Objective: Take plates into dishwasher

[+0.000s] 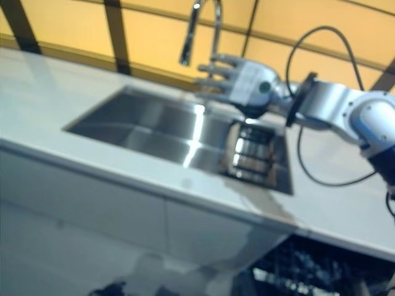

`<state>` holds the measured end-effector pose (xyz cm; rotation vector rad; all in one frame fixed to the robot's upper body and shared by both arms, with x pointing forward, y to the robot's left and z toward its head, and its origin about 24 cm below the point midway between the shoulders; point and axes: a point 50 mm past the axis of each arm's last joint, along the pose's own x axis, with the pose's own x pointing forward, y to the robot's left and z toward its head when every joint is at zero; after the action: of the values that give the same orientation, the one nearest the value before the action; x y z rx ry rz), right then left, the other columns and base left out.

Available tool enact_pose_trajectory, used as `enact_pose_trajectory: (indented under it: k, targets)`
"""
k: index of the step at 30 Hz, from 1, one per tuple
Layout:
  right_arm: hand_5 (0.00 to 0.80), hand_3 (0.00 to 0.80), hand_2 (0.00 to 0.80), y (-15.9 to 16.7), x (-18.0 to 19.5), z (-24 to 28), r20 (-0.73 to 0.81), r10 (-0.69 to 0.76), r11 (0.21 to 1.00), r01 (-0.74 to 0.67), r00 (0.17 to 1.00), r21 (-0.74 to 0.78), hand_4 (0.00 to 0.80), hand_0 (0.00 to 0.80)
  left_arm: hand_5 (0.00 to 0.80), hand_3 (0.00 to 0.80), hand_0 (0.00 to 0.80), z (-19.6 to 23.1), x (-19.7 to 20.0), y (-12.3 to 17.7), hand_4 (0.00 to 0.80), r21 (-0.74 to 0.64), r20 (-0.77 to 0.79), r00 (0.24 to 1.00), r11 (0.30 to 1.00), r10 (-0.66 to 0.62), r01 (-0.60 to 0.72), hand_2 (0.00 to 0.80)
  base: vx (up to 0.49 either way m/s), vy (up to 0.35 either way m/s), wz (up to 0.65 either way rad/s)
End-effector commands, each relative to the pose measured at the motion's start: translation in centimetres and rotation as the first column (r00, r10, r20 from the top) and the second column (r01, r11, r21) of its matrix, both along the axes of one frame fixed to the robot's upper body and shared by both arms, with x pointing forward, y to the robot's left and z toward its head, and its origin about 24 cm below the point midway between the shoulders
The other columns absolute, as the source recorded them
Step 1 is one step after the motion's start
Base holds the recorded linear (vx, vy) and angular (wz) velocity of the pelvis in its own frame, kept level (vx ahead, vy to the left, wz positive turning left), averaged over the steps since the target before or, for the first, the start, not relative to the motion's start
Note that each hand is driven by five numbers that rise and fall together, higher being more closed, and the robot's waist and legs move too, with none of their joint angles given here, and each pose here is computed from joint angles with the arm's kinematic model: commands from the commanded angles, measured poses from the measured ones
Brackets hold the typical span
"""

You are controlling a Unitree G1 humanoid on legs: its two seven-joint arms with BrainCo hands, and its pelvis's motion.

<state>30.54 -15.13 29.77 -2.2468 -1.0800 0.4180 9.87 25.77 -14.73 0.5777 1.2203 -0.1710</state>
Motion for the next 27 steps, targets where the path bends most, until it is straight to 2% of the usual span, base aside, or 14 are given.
enact_pose_trajectory:
  k: [1, 7, 16, 27]
  targets:
    - [0.0, 0.0, 0.0, -0.9, 0.6, 0.8, -0.002, -0.067, 0.997, 0.067, 0.998, -0.033, 0.0, 0.0, 0.0, 0.0, 0.0, 0.7, 1.4, 0.6, 0.0, 0.037, 0.031, 0.996, 0.996, -0.08, 0.079, 0.0, 0.031, -0.055, 0.11]
    - [0.0, 0.0, 0.0, -1.3, 1.4, -0.4, -0.086, -0.119, 0.991, 0.114, 0.989, -0.066, 0.0, 0.0, 0.0, 0.0, 0.0, 0.7, 1.4, 0.6, 0.0, 0.032, 0.039, 0.996, 0.996, -0.083, 0.082, 0.0, 0.026, -0.061, 0.04]
    - [0.0, 0.0, 0.0, -2.7, 2.0, -1.8, -0.118, -0.208, 0.974, 0.194, 0.971, -0.12, 0.0, 0.0, 0.0, 0.0, 0.0, 0.7, 0.9, 0.6, 0.0, 0.032, 0.035, 0.997, 0.997, -0.075, 0.074, 0.0, 0.018, -0.054, 0.1]
    - [0.0, 0.0, 0.0, -3.4, 2.2, -2.9, -0.162, -0.233, 0.969, 0.215, 0.959, -0.126, 0.0, 0.0, 0.0, 0.0, 0.0, 0.7, 1.0, 0.5, 0.0, 0.029, 0.046, 0.996, 0.997, -0.079, 0.077, 0.0, 0.011, -0.035, 0.03]
